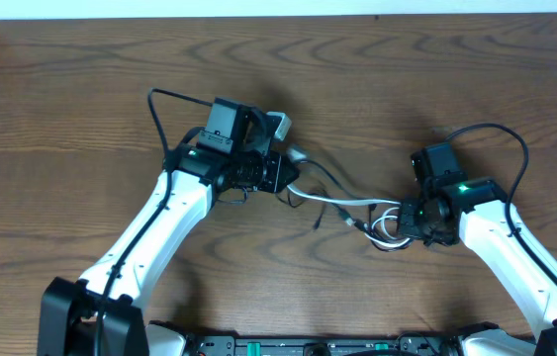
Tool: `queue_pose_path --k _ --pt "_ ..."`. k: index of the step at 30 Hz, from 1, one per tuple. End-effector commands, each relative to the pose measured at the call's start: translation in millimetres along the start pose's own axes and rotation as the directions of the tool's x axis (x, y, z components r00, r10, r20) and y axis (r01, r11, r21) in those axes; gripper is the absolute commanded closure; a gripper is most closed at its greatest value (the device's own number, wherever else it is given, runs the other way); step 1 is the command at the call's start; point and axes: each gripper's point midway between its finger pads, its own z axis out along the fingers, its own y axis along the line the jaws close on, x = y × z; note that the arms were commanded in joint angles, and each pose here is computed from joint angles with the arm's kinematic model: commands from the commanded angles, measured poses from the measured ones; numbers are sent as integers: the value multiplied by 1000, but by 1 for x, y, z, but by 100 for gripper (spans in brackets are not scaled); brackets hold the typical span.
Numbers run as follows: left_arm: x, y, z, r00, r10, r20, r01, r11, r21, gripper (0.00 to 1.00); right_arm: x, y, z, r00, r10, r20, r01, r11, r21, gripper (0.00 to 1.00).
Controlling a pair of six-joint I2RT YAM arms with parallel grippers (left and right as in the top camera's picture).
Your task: Untangle cables
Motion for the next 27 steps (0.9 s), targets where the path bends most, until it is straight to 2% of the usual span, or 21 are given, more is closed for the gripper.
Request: queue_pose_path --k 1,3,4,7,11,15,19,22,26,27 --pt "-1 -5 -5 1000 -26 2 26 999 39 53 -4 -11 0 999 31 22 -32 998 49 99" --pt "1 -4 -5 1000 -31 -5 31 999 37 50 -4 -11 0 999 26 21 -27 999 46 99" --pt "2 -4 -5 999 -32 -6 32 999 37 44 -4 -11 0 999 26 21 -27 999 46 99" --pt "2 -4 -5 999 -32 -8 33 999 37 41 -4 -5 0 1000 1 15 -2 1000 17 99" --pt "8 -4 -5 999 -44 -32 45 998 33 41 -1 26 -2 990 -141 2 139 978 -157 99" --pt "22 -9 -2 996 -34 -83 37 999 32 41 11 82 -22 933 -354 62 339 809 -480 99" --pt "33 -14 3 993 -21 -118 25 999 33 42 19 113 -44 894 -425 144 411 646 -643 99" --pt "37 -20 6 991 -6 -132 11 999 40 42 16 111 -42 894 -423 150 416 656 -629 99" --pt "41 -26 9 989 37 -143 -30 998 53 42 13 90 -26 909 -404 99 394 760 -517 98" --pt "41 -28 10 989 42 -145 -34 998 56 41 13 83 -22 911 -403 87 392 784 -481 87"
